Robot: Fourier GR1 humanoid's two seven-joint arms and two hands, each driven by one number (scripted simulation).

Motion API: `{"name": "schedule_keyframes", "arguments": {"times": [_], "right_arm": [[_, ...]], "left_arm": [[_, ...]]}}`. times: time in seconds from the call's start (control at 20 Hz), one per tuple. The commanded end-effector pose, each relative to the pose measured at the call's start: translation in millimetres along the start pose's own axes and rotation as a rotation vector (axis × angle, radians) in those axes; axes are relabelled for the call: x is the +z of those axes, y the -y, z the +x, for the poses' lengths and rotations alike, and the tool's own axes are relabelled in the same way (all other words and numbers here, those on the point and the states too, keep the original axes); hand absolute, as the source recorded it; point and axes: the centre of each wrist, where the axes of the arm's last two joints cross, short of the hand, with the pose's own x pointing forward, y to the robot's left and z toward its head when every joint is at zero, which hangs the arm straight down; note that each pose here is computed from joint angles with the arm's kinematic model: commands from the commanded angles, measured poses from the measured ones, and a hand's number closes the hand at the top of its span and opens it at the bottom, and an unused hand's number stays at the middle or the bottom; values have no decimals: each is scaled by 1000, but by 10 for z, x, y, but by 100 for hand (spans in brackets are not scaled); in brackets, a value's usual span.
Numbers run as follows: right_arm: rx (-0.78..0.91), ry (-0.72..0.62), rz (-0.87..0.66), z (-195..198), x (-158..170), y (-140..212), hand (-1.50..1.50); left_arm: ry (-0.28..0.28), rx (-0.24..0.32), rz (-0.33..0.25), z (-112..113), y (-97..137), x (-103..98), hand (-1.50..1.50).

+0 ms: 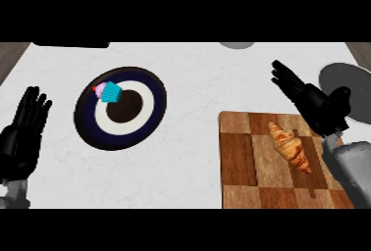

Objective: Pick the croissant from the cutting board and place it in the pan

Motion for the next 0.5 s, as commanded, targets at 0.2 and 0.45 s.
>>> {"name": "schedule_keyframes", "arguments": {"times": [0.2, 0.45], "right_arm": [[360, -141, -21, 214, -273, 360, -150], [928, -120, -177, -13, 42, 609, 150]], "left_arm": [[-52, -135, -273, 87, 413, -86, 0], [-122, -139, -340, 81, 451, -57, 0]]}}
